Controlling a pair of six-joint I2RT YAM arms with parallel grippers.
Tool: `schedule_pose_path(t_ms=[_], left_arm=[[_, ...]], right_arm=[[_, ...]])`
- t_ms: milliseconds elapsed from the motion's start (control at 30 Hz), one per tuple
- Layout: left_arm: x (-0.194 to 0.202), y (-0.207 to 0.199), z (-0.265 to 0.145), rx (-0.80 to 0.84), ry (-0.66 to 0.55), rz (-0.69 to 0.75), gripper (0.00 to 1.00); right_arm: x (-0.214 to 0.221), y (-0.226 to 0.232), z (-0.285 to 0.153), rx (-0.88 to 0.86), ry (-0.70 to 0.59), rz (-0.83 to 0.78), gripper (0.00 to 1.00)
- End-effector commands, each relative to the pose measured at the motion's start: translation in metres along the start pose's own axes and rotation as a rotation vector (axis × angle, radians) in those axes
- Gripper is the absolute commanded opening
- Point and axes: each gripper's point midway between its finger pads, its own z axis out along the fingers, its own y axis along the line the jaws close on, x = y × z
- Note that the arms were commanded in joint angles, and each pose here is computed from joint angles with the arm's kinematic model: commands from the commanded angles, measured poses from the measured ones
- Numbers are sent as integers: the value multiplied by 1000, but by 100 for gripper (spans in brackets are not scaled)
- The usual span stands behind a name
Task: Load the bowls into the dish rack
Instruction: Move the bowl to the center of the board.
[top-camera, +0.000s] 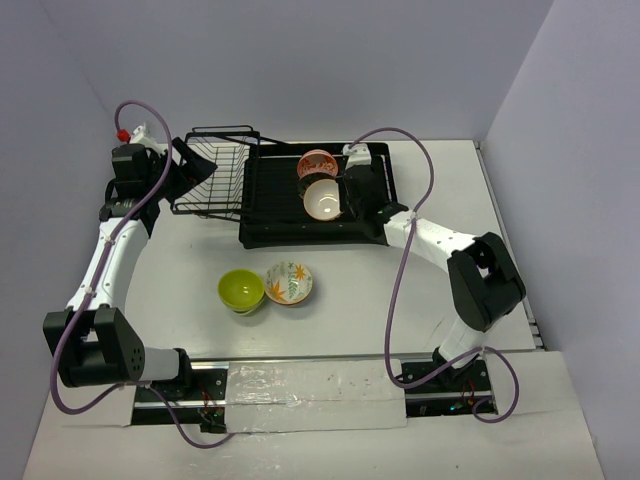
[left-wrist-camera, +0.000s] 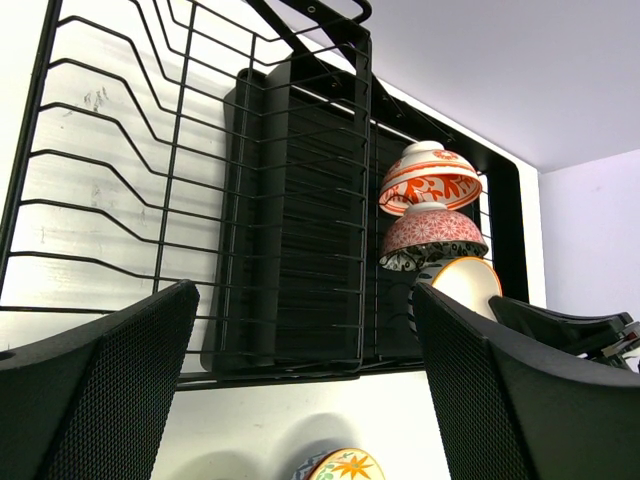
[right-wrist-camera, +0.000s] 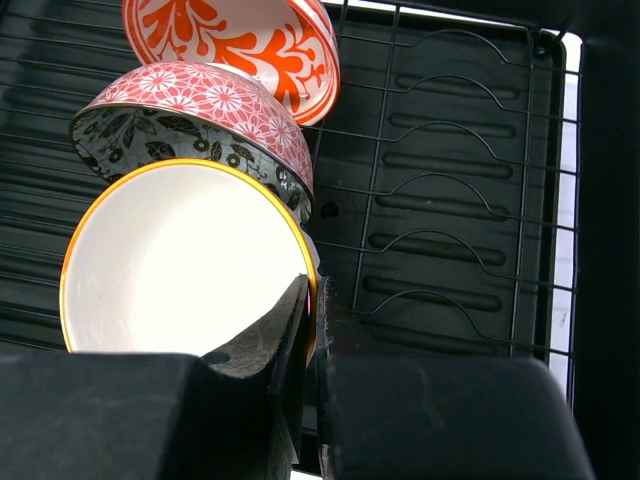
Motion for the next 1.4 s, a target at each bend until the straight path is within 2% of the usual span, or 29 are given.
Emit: schedule_pose_path(t_ms=[0, 200, 733, 1367], left_arm=[[-11, -2, -1, 6, -49, 18, 94], [-6, -1, 8, 17, -13, 2, 93], [-7, -6, 4, 36, -13, 1, 93], [-12, -12, -4, 53, -41, 16, 93]], right_arm=[[-37, 7, -11, -21, -111, 6, 0], [-32, 12, -8, -34, -111, 10, 0], [-39, 11, -21, 25, -289, -52, 0], [-37, 30, -22, 65, -349, -136, 0]])
